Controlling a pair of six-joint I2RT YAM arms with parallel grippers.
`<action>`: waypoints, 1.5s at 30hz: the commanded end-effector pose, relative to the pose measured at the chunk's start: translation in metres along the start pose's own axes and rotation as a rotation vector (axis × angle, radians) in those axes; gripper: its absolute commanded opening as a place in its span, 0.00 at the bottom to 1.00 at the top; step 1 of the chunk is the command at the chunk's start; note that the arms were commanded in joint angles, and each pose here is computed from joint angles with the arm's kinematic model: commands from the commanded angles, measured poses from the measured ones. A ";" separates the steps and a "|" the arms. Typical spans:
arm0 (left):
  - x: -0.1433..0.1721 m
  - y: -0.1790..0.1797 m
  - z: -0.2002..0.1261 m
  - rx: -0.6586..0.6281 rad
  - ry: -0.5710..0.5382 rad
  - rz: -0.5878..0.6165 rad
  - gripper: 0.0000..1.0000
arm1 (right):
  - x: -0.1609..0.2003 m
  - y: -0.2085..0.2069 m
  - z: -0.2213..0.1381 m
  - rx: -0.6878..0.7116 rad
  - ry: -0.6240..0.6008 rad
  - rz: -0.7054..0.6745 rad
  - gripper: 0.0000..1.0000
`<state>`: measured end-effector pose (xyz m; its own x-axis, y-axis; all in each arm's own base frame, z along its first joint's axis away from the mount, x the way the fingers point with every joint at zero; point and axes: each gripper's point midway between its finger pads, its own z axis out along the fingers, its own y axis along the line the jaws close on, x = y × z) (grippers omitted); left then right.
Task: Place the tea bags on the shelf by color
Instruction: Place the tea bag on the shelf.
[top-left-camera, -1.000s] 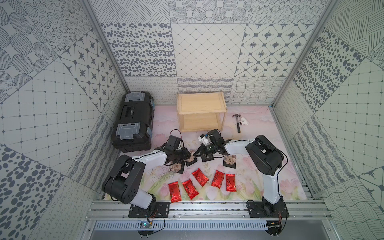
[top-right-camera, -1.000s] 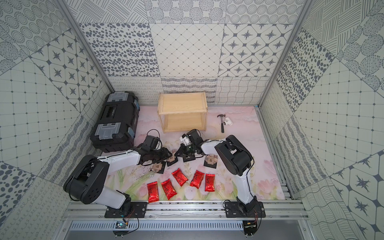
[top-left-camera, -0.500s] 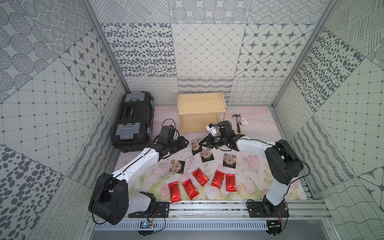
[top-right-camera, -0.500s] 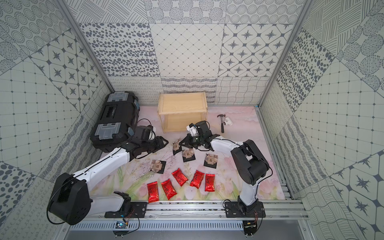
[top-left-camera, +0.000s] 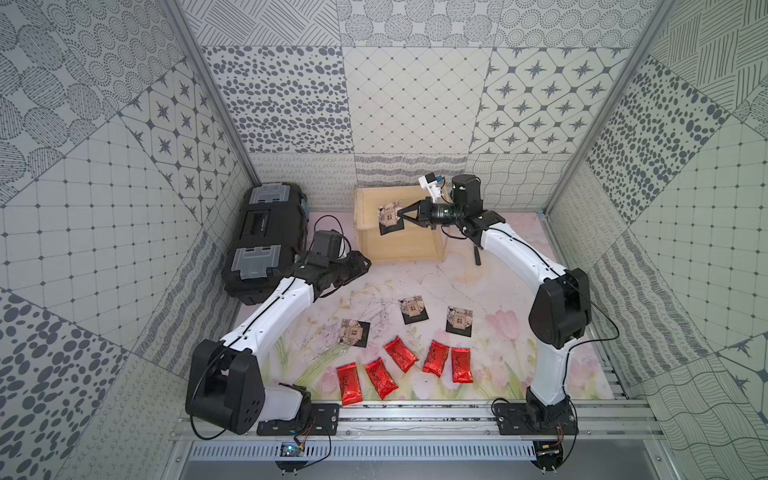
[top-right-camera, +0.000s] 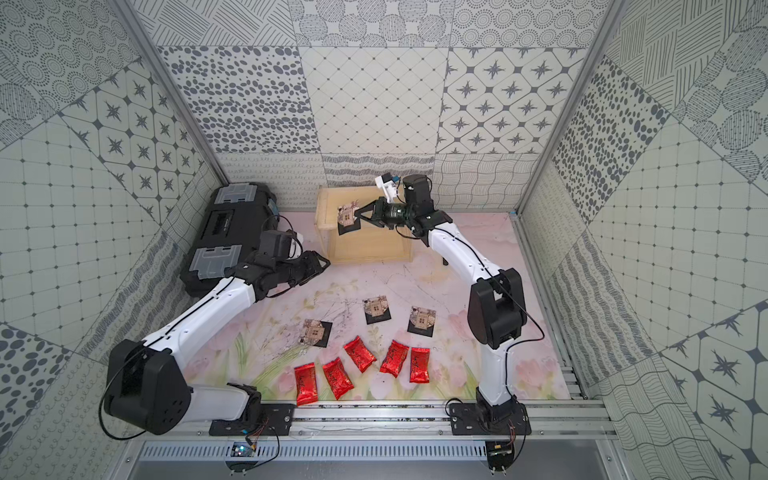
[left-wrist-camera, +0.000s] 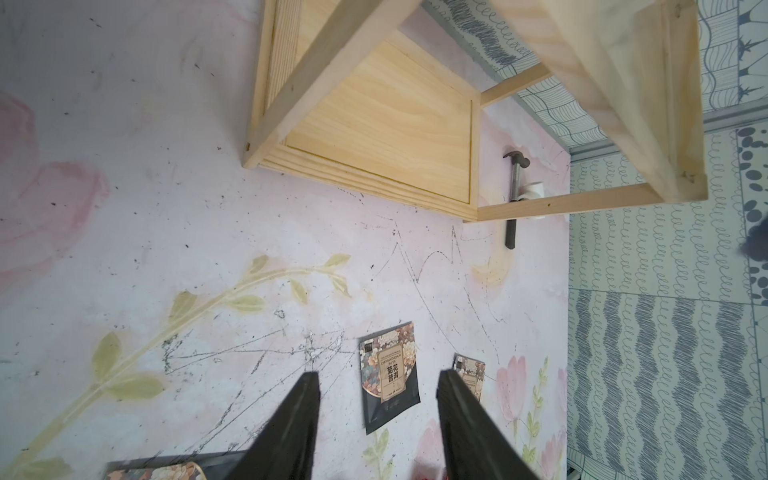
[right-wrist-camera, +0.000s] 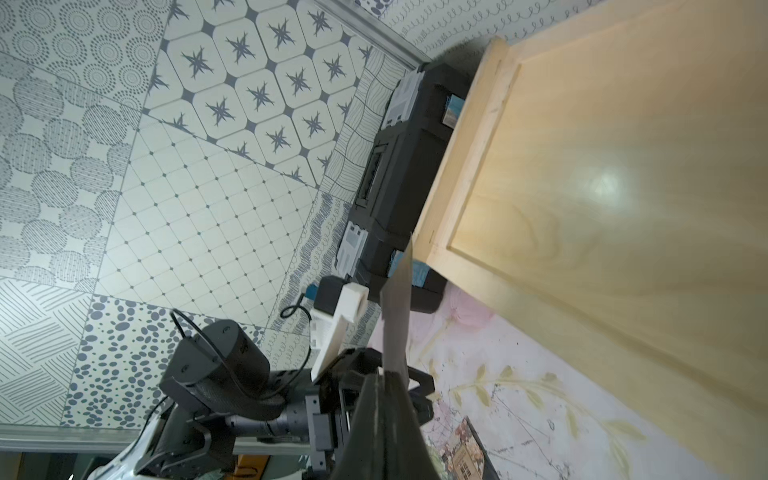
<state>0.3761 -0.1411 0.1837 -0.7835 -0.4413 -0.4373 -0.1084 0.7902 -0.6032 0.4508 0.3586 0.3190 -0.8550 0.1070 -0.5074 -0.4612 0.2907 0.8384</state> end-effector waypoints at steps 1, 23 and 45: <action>0.000 0.011 0.006 -0.032 0.038 0.003 0.50 | -0.005 -0.027 0.026 -0.009 0.048 0.079 0.00; -0.003 0.034 0.013 -0.067 0.041 0.004 0.50 | -0.032 -0.045 0.086 -0.059 0.071 0.254 0.00; -0.004 0.033 0.011 -0.057 0.027 0.015 0.50 | -0.020 -0.063 0.087 0.041 0.077 0.252 0.28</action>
<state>0.3809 -0.1160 0.1521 -0.8038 -0.4379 -0.4027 -0.1688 0.8170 -0.5514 0.5222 0.4202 0.2705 -0.9529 0.1131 -0.2814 -0.2468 0.2501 0.9362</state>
